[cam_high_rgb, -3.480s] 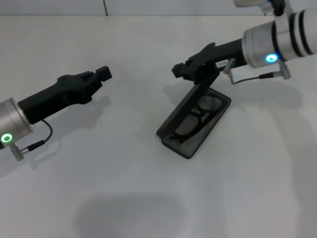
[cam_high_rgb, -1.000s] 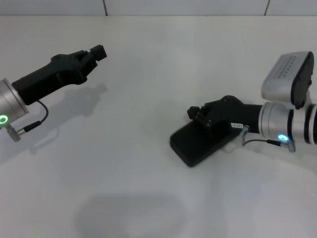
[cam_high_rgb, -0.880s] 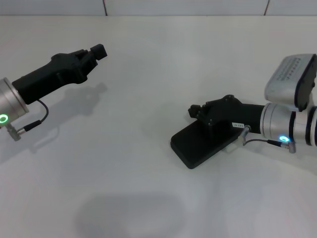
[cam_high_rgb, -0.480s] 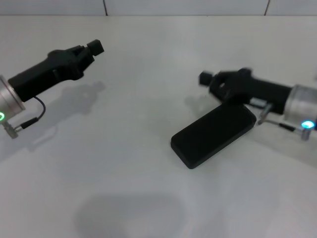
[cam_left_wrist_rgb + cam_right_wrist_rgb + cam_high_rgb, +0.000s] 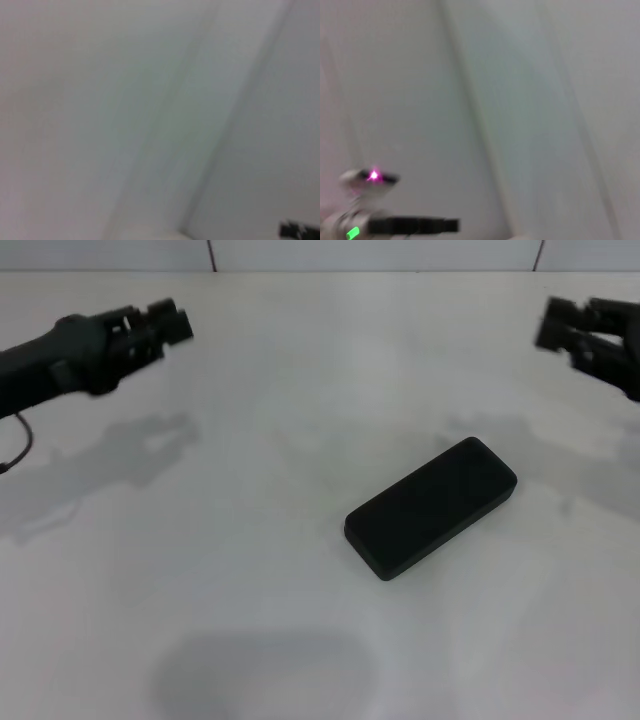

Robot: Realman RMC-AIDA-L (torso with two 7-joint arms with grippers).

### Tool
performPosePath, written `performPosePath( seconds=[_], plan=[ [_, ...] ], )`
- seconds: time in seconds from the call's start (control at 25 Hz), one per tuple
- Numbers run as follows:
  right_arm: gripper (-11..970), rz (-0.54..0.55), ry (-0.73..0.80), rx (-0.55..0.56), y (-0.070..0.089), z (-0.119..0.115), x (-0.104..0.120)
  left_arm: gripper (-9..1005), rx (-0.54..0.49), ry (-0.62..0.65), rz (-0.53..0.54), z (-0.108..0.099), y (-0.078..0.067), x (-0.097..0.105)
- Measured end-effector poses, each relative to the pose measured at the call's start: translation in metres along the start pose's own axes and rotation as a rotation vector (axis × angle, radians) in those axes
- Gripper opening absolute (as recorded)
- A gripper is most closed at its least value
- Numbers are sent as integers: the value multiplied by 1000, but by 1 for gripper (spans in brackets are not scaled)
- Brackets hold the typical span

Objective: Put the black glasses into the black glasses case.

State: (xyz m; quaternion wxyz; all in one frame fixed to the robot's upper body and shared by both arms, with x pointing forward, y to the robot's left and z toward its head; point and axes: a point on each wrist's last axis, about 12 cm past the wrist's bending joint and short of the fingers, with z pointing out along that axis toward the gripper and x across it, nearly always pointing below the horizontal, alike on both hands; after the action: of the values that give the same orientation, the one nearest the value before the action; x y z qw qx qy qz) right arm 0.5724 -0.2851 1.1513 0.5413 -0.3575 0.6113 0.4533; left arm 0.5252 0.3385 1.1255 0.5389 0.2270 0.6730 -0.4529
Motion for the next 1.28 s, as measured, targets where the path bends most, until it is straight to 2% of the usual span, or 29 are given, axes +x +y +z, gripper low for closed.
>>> performPosePath(
  seconds=[0.04, 0.08, 0.28, 0.44, 0.52, 0.72, 0.76, 0.96, 1.28],
  plan=[
    [96, 0, 0, 0, 0, 0, 0, 195, 39, 36, 23, -3, -3, -3],
    [137, -27, 71, -152, 10, -22, -12, 216, 70, 72, 43, -7, -6, -6],
    [317, -7, 152, -326, 28, -46, -13, 322, 200, 202, 79, -18, -19, -9],
    [428, 22, 173, -345, 38, -44, 4, 467, 235, 227, 63, -22, -25, -2],
    [701, 29, 189, -349, 40, -38, 11, 550, 242, 229, 53, -22, -27, 1],
    [833, 23, 222, -352, 43, -25, 20, 791, 255, 223, 37, -20, -30, 6],
    [860, 21, 223, -351, 43, -23, 21, 805, 256, 220, 35, -20, -31, 7],
    [864, 16, 221, -350, 42, -19, 21, 876, 259, 211, 28, -20, -32, 10],
    [868, 8, 210, -346, 42, -16, 22, 876, 263, 207, 24, -18, -33, 11]
  ],
)
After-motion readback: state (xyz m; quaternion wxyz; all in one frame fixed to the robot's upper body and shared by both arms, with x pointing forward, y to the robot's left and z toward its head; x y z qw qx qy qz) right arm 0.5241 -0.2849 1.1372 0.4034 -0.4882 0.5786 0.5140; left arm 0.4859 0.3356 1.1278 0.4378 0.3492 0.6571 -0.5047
